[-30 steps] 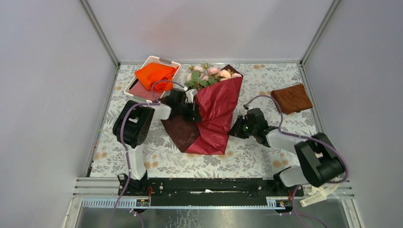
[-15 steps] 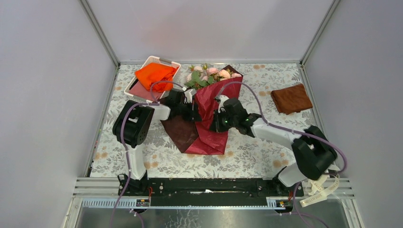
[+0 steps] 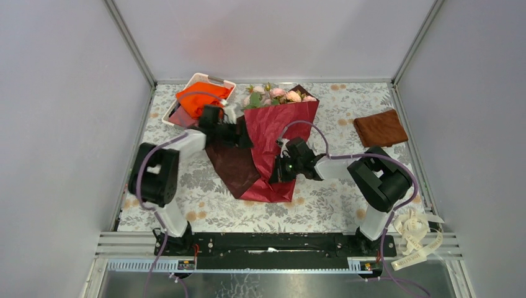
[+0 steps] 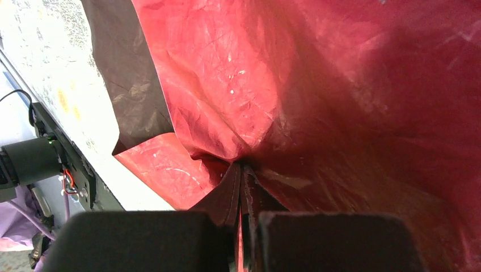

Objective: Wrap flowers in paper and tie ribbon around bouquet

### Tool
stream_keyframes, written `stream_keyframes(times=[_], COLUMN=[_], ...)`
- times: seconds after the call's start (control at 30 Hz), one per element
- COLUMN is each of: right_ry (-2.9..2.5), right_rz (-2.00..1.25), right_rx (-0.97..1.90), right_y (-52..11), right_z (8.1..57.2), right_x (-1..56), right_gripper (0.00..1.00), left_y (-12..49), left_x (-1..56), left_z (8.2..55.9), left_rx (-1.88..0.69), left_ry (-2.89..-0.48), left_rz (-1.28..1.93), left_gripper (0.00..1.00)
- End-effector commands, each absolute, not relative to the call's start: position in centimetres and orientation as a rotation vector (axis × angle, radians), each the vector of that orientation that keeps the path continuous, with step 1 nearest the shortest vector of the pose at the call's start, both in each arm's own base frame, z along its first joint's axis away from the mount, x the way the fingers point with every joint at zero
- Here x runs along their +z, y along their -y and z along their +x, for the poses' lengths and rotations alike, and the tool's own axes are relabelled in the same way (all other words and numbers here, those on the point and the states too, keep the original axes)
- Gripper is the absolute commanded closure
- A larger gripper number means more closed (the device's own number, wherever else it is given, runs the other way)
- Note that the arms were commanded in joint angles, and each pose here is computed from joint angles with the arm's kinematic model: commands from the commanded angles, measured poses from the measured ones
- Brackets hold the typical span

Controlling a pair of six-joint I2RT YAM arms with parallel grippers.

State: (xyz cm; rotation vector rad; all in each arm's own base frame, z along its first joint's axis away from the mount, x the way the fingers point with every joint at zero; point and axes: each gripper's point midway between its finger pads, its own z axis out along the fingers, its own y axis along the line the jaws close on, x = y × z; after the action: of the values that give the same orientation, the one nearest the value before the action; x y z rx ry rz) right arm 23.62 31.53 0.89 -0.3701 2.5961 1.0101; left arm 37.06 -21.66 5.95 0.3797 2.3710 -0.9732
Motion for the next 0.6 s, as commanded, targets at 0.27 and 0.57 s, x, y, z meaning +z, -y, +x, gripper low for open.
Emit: stream_keyframes(times=[0.27,0.57], right_ry=[-2.707,-2.71], right_rz=[-0.351,-0.36], right_rx=[0.849,0.844], right_y=[-29.0,-28.8], right_z=[22.5,22.4], right_x=[-2.5,-2.4], right_gripper=[1.0,1.0], left_y=[5.2,6.6], left_x=[6.2,3.8], left_z=[34.2,36.3], left_rx=[-0.576,-0.734], left_ry=[-2.441,-2.411], left_rz=[0.078,0.004], left_gripper=[0.14,0.1])
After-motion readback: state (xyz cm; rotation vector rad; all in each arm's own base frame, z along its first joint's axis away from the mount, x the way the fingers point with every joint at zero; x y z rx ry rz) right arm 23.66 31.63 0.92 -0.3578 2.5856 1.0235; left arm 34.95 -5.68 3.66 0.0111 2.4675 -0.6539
